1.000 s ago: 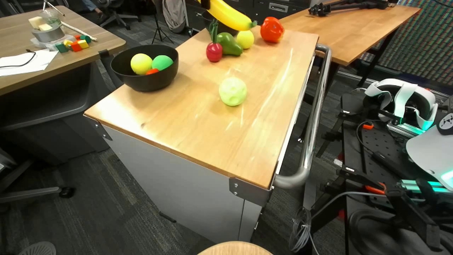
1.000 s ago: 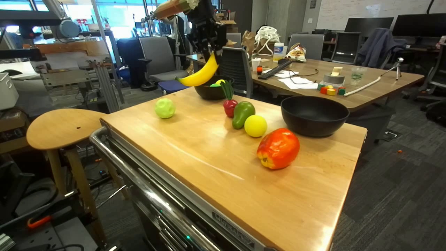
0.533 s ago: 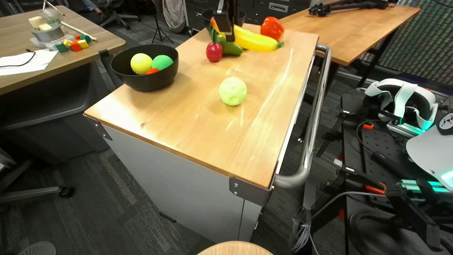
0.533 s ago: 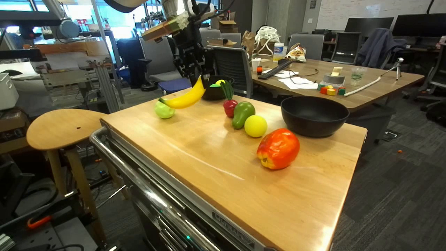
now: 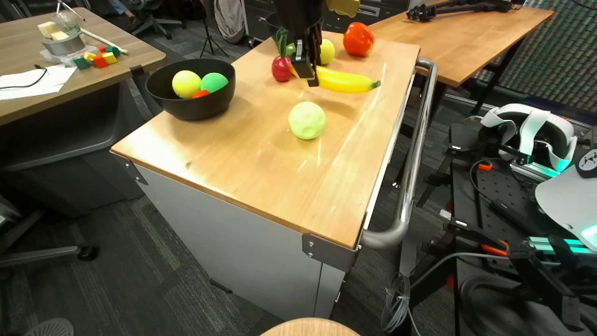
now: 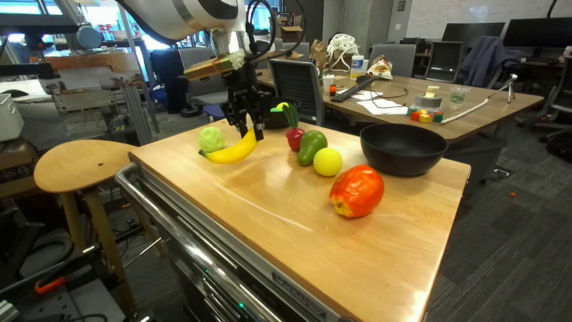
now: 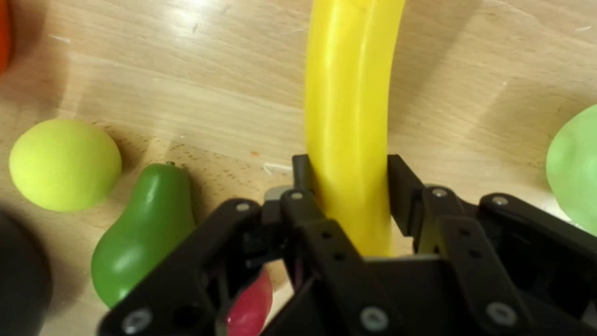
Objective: Take the fruits and vegetables out of the bowls and put them on the table
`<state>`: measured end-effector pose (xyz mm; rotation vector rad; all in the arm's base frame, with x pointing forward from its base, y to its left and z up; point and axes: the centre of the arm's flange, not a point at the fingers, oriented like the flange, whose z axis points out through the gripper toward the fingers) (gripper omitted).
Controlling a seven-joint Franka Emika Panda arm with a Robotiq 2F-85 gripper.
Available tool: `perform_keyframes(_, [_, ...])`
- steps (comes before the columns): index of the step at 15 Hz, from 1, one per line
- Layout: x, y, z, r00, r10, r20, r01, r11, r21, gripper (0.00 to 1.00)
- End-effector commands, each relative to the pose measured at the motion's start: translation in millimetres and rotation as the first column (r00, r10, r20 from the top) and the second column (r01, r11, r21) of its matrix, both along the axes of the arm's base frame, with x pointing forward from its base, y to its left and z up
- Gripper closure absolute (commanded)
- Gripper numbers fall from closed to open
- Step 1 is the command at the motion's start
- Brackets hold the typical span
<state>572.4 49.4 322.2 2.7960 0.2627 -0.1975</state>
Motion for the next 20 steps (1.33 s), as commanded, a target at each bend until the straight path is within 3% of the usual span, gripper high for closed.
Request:
perform_keyframes(1, [-3.2,4.6,3.3,0.999,0.024,-0.042,-0.024,1.0,-0.014,0.34])
perform_keyframes(4, [-4.9,7.1,6.5,0.998,0.032,-0.062,-0.033,0.999,-0.01,0.12])
perform_keyframes(6, [-5.8,10.1,15.3,0.998,0.057,-0.031,-0.057,0.998,-0.004,0.0])
perform_keyframes(9, [0.2,19.3,43.6,0.989,0.08,0.128,-0.088,0.994,0.061,0.0])
perform_keyframes(13, [25.6,33.1,98.6,0.955,-0.002,0.297,-0.055,0.981,0.184,0.0])
perform_keyframes(17, [71.5,30.7,116.6,0.893,-0.115,0.435,-0.031,0.949,0.314,0.0])
perform_keyframes(18, [43.1,33.0,115.4,0.923,-0.067,0.379,-0.037,0.965,0.26,0.0])
perform_keyframes(20, [55.9,29.2,115.6,0.908,-0.093,0.409,-0.03,0.958,0.286,0.0])
